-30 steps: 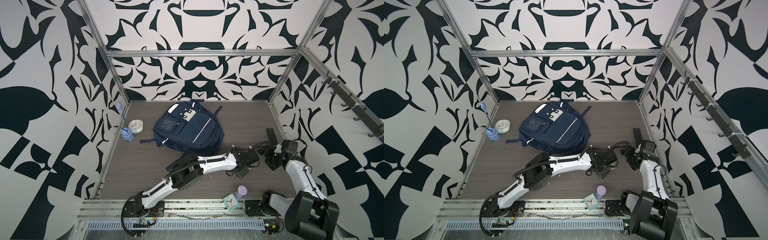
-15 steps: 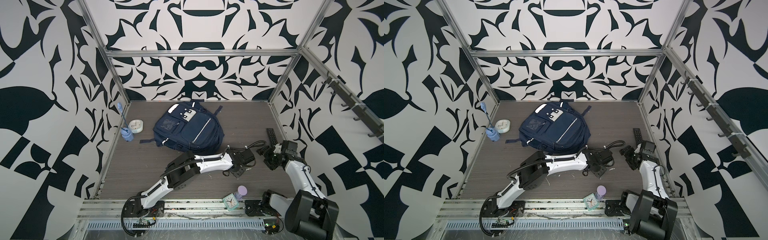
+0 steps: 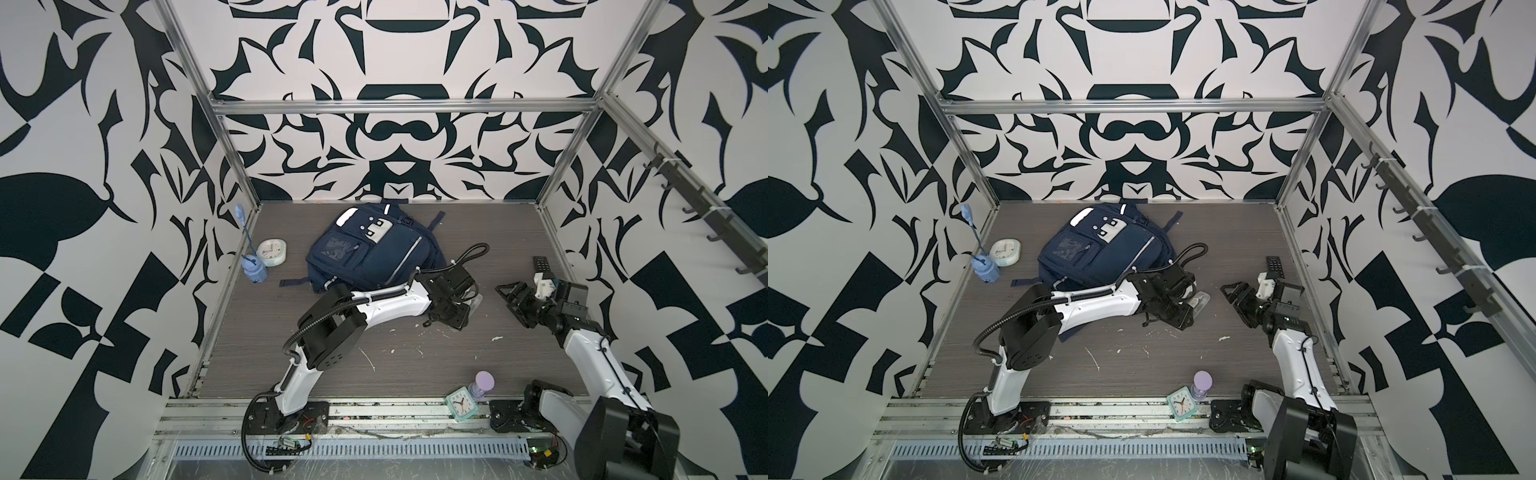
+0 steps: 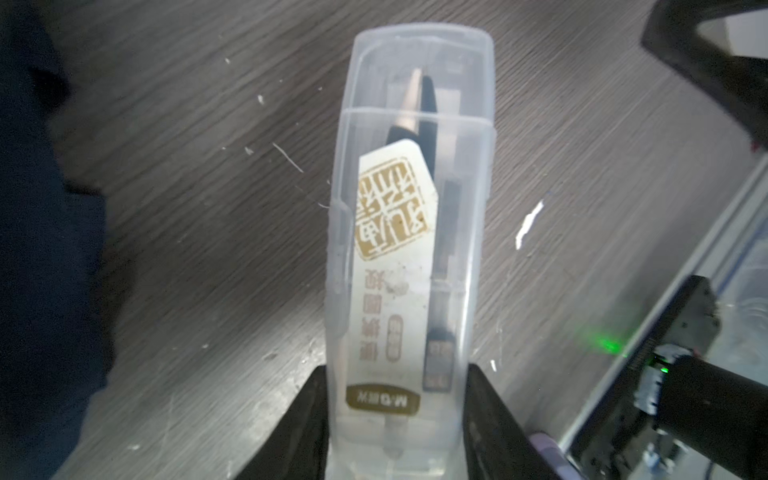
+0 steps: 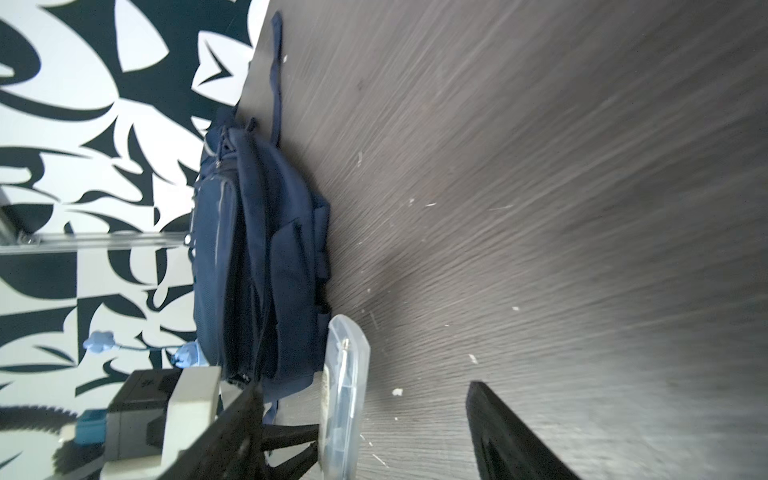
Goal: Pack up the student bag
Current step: 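Lift the pen case with the left gripper while the right gripper approaches it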
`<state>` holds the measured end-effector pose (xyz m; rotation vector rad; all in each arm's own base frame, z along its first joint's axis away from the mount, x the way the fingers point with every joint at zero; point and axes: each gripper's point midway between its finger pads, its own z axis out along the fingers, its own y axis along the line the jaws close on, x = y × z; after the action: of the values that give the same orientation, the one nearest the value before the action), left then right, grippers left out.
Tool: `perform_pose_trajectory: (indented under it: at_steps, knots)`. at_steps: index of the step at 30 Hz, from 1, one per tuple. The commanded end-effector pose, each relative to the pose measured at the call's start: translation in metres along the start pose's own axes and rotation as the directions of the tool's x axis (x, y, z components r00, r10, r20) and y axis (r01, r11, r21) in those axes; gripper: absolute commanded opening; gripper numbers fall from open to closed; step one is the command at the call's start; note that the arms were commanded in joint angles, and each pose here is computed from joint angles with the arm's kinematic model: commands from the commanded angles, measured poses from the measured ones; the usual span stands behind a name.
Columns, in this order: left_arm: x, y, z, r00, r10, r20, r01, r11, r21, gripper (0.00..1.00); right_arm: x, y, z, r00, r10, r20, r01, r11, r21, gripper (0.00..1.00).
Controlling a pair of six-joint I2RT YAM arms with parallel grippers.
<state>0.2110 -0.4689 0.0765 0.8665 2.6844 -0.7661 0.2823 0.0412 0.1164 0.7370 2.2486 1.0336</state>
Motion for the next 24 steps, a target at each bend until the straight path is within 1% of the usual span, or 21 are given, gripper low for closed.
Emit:
perform_pose_trajectory:
  at_steps: [1,4,9,16,20,24]
  knots:
    - [-0.008,-0.019,-0.014,0.998,-0.056,0.019,0.053,0.991,0.125,0.44,0.006,0.029,0.012,0.997,-0.062,-0.035,0.058,0.994,-0.088,0.79]
    - [-0.009,-0.016,-0.016,0.997,-0.07,0.022,0.066,0.99,0.123,0.44,0.015,0.038,0.023,0.993,-0.093,-0.066,0.087,0.993,-0.084,0.78]
    - [-0.013,-0.014,-0.019,0.994,-0.102,0.035,0.096,0.984,0.149,0.44,0.024,0.043,0.036,0.992,-0.09,-0.094,0.081,0.992,-0.091,0.77]
    - [-0.018,-0.015,-0.022,0.992,-0.118,0.046,0.109,0.98,0.166,0.45,0.037,0.044,0.048,0.988,-0.1,-0.122,0.091,0.993,-0.077,0.72]
    - [-0.019,-0.015,-0.023,0.992,-0.119,0.049,0.109,0.979,0.17,0.45,0.04,0.048,0.05,0.986,-0.106,-0.127,0.096,0.992,-0.083,0.67]
    - [-0.021,-0.013,-0.025,0.99,-0.132,0.056,0.121,0.977,0.174,0.46,0.043,0.05,0.053,0.986,-0.103,-0.133,0.092,0.992,-0.083,0.59]
